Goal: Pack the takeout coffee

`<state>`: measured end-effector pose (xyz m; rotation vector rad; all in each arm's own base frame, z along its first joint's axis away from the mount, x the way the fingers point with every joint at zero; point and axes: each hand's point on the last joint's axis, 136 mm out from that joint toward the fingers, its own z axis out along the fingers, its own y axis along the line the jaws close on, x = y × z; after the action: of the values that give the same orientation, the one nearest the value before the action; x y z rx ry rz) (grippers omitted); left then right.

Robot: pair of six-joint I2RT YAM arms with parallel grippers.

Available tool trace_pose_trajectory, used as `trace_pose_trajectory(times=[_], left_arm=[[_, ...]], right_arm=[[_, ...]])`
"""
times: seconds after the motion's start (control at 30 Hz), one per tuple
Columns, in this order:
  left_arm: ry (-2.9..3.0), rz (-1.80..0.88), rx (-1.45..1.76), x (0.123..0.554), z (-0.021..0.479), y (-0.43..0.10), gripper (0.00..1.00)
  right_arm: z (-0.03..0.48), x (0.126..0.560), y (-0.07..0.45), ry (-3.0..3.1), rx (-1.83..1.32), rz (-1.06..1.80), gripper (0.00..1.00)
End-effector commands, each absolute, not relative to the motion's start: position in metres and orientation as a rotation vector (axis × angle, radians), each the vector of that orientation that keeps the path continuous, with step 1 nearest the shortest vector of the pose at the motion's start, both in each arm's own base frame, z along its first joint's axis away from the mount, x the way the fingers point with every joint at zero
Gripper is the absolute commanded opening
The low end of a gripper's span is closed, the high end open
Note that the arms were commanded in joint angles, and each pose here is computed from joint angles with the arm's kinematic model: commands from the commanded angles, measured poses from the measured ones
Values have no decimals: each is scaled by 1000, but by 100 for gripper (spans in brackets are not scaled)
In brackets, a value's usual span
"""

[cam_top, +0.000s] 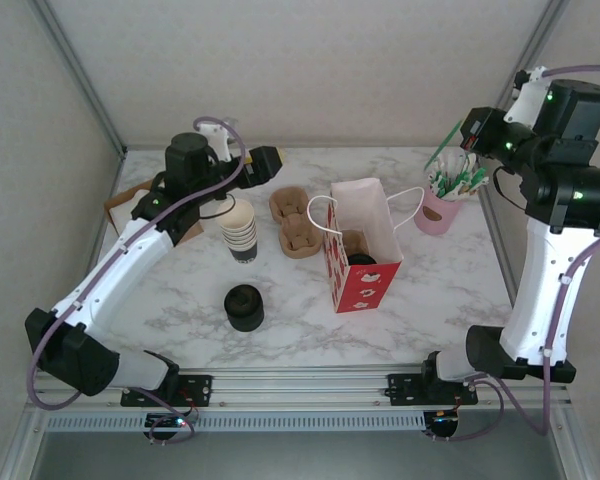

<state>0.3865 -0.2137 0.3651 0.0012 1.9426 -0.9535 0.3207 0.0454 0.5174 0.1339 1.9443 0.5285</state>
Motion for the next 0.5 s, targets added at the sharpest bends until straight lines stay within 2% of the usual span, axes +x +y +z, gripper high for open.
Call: trace_pose_trajectory(times=[0.0,0.27,0.47], left_arm=[[1894,-913,-22,379,375,-204,100],[1933,-840,-54,377,361,-192,100],[1943,-811,-76,379,356,-187,99]], right_arm=[[534,293,78,1916,7,723,1],[548,271,109,1873,-135,899,1],[527,273,130,1940,-185,982,1]])
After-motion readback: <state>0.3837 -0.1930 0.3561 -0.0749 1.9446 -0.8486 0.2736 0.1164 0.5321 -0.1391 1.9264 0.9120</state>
